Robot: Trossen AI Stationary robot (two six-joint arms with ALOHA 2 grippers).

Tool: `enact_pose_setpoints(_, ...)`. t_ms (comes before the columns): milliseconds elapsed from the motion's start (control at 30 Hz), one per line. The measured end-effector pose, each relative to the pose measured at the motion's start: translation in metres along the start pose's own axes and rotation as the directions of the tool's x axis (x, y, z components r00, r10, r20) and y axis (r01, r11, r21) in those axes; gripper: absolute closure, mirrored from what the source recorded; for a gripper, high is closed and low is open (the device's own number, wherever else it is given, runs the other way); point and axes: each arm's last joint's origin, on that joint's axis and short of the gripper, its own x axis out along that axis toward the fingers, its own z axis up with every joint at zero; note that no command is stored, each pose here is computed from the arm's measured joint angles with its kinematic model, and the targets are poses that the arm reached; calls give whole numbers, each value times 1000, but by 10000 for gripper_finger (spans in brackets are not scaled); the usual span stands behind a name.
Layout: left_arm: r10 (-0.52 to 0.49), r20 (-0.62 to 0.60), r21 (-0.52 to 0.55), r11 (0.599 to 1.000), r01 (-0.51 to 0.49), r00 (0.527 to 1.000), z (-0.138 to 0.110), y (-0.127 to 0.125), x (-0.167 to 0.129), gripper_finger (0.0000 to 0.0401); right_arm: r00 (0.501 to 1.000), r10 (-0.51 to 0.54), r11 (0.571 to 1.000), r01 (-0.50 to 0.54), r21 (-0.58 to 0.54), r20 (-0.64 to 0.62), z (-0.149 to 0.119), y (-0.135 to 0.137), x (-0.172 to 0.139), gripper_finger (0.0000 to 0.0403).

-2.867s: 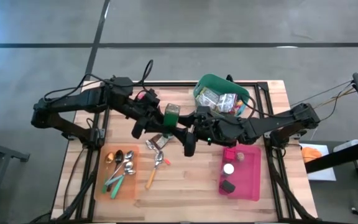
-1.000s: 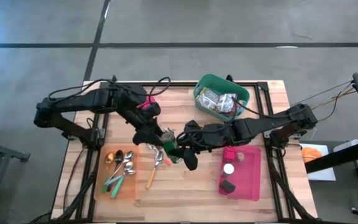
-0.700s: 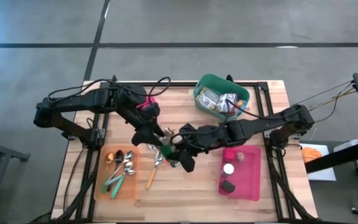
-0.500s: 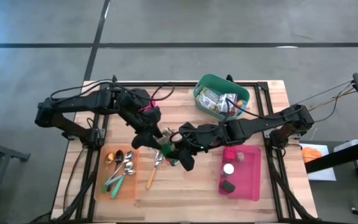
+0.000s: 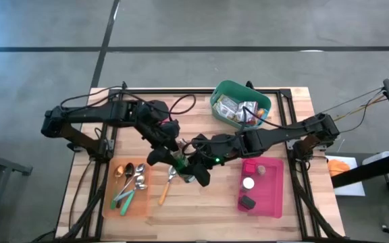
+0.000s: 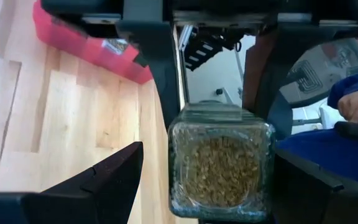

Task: Pick & Place Food Item
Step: Put the green seasoning bottle into the pink bin

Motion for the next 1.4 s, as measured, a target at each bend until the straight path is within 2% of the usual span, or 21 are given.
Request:
enact_pose_setpoints(233,-97,1,35,995,97,995,3,-5,0,110,1000,18,1000,-18,-3,-4,-1,0,3,209)
enact_pose_setpoints(400,-138,-20,59,989,139,990,2,-8,1,163,996,72,997,-71,-21,46,4,5,3,209)
enact_pose_setpoints(567,-130,-24,37,991,131,991,1,-7,1,211,997,65,998,-64,-19,47,4,5,3,209)
enact_pose_setpoints(967,-125,-13,-41,991,124,992,1,-8,0,211,996,74,997,-74,-15,50,5,6,3,209)
enact_pose_setpoints(1033,-125,-9,-51,991,124,992,1,-9,-2,213,996,79,997,-78,-15,52,5,6,3,192)
enact_pose_setpoints(1233,-90,45,-48,995,92,995,0,-14,-15,214,993,93,996,-92,-21,72,8,8,1,95)
enact_pose_setpoints(1400,-74,113,-22,997,77,991,2,-23,-33,214,987,98,994,-90,-67,126,18,18,-6,76)
